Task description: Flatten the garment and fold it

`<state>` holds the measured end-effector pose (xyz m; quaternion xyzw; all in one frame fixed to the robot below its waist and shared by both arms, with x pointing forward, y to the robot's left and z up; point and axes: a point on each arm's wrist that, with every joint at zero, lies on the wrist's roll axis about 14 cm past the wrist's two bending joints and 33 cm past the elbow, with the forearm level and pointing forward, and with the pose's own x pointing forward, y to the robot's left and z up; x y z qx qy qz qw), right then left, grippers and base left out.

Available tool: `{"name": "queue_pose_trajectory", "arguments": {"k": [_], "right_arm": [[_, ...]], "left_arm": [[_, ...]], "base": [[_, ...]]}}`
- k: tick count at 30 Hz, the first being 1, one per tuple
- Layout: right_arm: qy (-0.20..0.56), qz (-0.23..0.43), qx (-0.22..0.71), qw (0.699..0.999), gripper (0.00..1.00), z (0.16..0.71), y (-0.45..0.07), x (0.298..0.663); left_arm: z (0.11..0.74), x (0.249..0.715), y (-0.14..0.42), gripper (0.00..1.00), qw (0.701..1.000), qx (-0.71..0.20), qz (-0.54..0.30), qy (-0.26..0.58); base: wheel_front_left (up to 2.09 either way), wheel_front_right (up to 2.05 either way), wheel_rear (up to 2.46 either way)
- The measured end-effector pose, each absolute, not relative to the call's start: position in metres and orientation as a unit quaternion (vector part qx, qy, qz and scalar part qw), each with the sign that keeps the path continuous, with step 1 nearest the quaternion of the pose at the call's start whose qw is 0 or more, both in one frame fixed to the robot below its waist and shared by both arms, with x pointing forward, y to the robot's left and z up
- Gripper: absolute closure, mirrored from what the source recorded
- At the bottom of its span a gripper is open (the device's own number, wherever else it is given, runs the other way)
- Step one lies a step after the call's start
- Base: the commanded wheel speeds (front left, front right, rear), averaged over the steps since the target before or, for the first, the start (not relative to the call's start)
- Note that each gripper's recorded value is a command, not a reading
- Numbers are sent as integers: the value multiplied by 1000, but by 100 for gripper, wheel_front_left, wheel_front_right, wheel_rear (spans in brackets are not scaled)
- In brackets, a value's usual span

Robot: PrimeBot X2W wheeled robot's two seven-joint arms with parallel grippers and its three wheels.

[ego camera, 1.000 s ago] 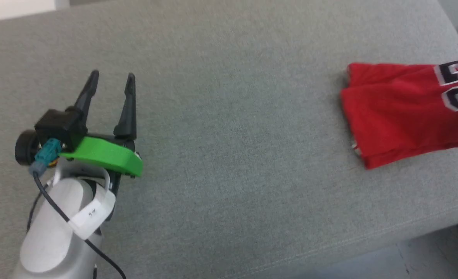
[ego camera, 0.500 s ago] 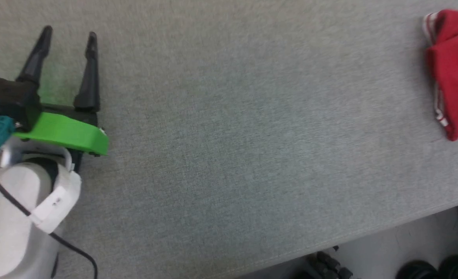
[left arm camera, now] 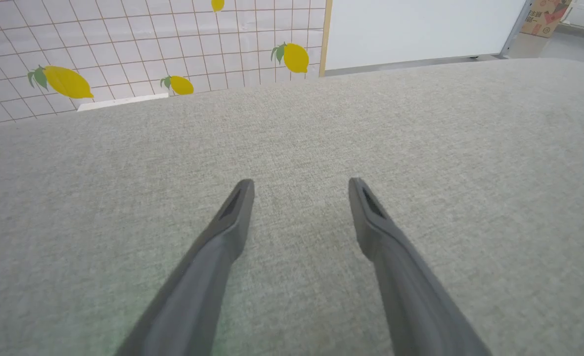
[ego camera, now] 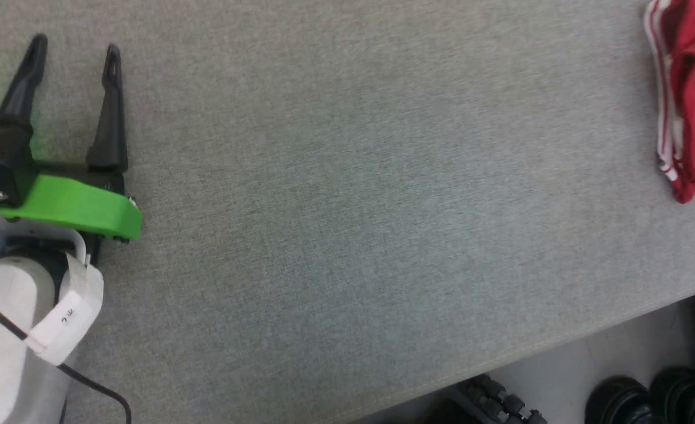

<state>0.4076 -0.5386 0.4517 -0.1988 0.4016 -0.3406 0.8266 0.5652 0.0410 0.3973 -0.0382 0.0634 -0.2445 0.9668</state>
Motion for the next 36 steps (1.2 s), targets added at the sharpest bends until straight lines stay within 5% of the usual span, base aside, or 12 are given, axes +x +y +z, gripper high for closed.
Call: {"name": "queue_pose_trajectory", "arguments": {"k": [15, 26, 36], "right_arm": [[18, -225, -158, 961, 0, 619, -449, 485], [-210, -114, -51, 970, 0, 687, -327, 472], [-254, -43, 21, 966, 0, 677, -250, 459]], "left_arm": [[458, 534, 57, 0, 977, -74, -199, 8], [530, 499, 105, 0, 986, -73, -131, -67], [557, 462, 156, 0, 991, -76, -64, -92]], "base": [[0, 0, 0], [0, 0, 0], [0, 0, 0]]}}
